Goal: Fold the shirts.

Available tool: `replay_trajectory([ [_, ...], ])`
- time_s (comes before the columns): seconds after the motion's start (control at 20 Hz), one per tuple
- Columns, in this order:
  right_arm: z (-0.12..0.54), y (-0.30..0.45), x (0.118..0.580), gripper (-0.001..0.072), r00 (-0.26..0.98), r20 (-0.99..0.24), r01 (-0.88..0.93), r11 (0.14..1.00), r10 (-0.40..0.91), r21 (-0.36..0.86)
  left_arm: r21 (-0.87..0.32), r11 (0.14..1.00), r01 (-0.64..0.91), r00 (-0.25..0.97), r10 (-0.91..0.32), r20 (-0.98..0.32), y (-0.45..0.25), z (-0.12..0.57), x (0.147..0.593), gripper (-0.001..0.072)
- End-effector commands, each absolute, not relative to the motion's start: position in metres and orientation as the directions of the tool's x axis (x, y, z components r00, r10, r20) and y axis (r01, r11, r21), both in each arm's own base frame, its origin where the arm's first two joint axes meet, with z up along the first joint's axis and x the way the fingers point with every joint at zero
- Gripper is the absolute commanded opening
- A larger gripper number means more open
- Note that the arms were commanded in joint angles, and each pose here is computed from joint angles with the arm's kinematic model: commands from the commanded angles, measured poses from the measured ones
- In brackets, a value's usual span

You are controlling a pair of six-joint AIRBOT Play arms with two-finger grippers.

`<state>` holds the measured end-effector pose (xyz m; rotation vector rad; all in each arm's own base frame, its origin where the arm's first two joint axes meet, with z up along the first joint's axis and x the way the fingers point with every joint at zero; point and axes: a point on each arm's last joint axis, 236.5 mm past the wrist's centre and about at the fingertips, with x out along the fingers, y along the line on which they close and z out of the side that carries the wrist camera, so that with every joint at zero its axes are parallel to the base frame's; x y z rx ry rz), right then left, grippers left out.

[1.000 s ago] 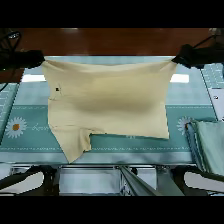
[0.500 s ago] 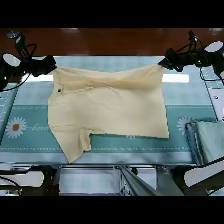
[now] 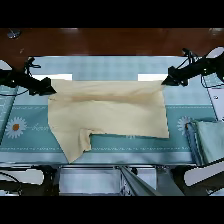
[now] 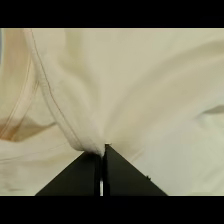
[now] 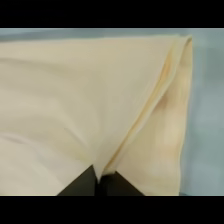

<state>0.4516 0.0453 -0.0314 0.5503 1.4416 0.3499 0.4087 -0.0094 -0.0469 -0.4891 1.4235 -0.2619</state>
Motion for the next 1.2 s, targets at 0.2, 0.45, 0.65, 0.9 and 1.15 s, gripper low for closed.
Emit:
replay_trajectory([
  [0.2,-0.075,0.041,0.424,0.0056,-0.006,-0.870,0.158,0.859,0.494,0.487,-0.489,0.860,-0.149,-0.014,-0.496,-0.868,-0.008,-0.072,0.375,0.0026],
  [0.45,-0.050,0.022,0.401,0.0619,-0.065,-0.867,0.158,0.863,0.494,0.480,-0.369,0.912,-0.181,-0.132,-0.394,-0.910,0.023,-0.067,0.346,0.0704],
  [0.65,-0.020,-0.026,0.367,0.0619,0.036,-0.917,0.159,0.904,0.396,0.397,-0.382,0.886,-0.261,-0.172,-0.432,-0.885,0.035,-0.065,0.286,0.0704],
  [0.9,-0.022,0.010,0.308,0.0619,0.270,-0.807,0.229,0.779,0.526,0.584,-0.484,0.735,-0.475,-0.016,-0.557,-0.830,0.013,-0.090,0.213,0.0704],
  [1.15,-0.044,0.049,0.269,0.0619,0.279,-0.741,0.263,0.693,0.611,0.671,-0.568,0.648,-0.507,0.153,-0.581,-0.799,-0.012,-0.103,0.216,0.0705],
])
